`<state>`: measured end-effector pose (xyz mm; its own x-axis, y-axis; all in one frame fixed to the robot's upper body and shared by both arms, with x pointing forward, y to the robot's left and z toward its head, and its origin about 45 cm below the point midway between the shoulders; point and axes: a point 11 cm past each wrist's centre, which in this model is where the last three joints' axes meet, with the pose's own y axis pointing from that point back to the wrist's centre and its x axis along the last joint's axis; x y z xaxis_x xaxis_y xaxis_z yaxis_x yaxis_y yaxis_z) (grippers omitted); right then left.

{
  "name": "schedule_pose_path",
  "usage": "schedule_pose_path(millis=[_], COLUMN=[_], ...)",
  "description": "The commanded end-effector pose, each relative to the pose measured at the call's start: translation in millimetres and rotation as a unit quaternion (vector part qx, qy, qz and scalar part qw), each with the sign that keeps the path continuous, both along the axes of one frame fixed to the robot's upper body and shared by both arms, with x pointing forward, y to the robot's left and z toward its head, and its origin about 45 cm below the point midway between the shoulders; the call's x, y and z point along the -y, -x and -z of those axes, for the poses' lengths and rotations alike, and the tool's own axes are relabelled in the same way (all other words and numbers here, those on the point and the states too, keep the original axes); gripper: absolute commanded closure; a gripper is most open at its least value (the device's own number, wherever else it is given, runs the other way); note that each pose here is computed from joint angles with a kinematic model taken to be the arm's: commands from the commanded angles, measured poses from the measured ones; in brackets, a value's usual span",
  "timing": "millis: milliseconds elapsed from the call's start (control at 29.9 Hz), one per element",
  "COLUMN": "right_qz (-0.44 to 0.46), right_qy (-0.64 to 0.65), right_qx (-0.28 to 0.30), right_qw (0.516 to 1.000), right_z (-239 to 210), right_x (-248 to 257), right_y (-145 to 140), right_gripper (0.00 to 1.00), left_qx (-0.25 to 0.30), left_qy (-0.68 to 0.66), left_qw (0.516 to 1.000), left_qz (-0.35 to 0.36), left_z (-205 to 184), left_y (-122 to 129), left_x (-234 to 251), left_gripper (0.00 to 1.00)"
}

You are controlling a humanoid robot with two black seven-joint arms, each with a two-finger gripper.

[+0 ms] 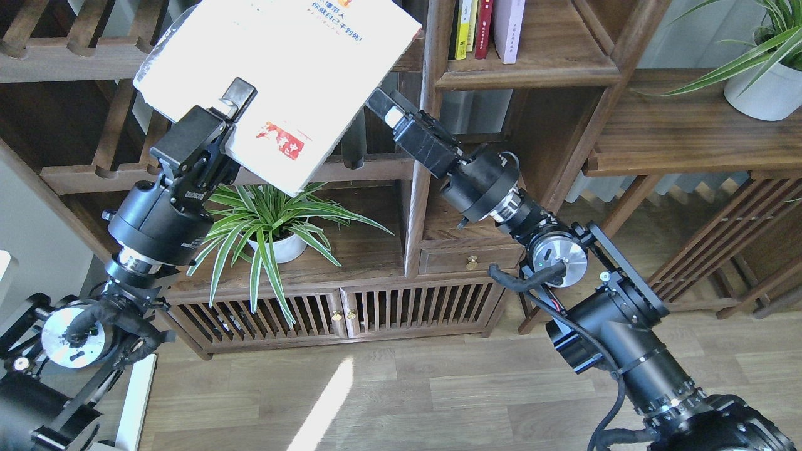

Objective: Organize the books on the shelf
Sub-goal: 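Bring the right gripper to the white book's edge beside the left gripper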

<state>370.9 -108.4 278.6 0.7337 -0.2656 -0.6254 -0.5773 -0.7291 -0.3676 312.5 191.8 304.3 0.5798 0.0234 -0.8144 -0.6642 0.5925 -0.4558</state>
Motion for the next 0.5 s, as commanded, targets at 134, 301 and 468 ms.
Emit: schedule_pose_path(millis=[134,301,468], right_qz=[-0.011,-0.015,-0.027], right_qy=[0.0,-0.003,0.002], right_qx=[0.017,0.021,0.021], right_qw=[1.0,1.0,0.999], right_z=[-13.9,-18.1,-16.7], right_x=[-7.4,-10.1,-17.7], right_y=[-3.2,-3.7,0.2], right_gripper=[0.05,0.05,0.06], left_qx=[0.011,0.01,0.009], left_qy=[-0.018,-0.021,-0.024], left_qw=[0.999,0.999,0.999], left_qz=[0.033,0.035,0.036], left_z=[-4.6,-3.8,-2.7], left_y=[-0.3,0.2,-0.1], left_x=[11.1,11.5,11.4], left_gripper=[0.98,0.98,0.98])
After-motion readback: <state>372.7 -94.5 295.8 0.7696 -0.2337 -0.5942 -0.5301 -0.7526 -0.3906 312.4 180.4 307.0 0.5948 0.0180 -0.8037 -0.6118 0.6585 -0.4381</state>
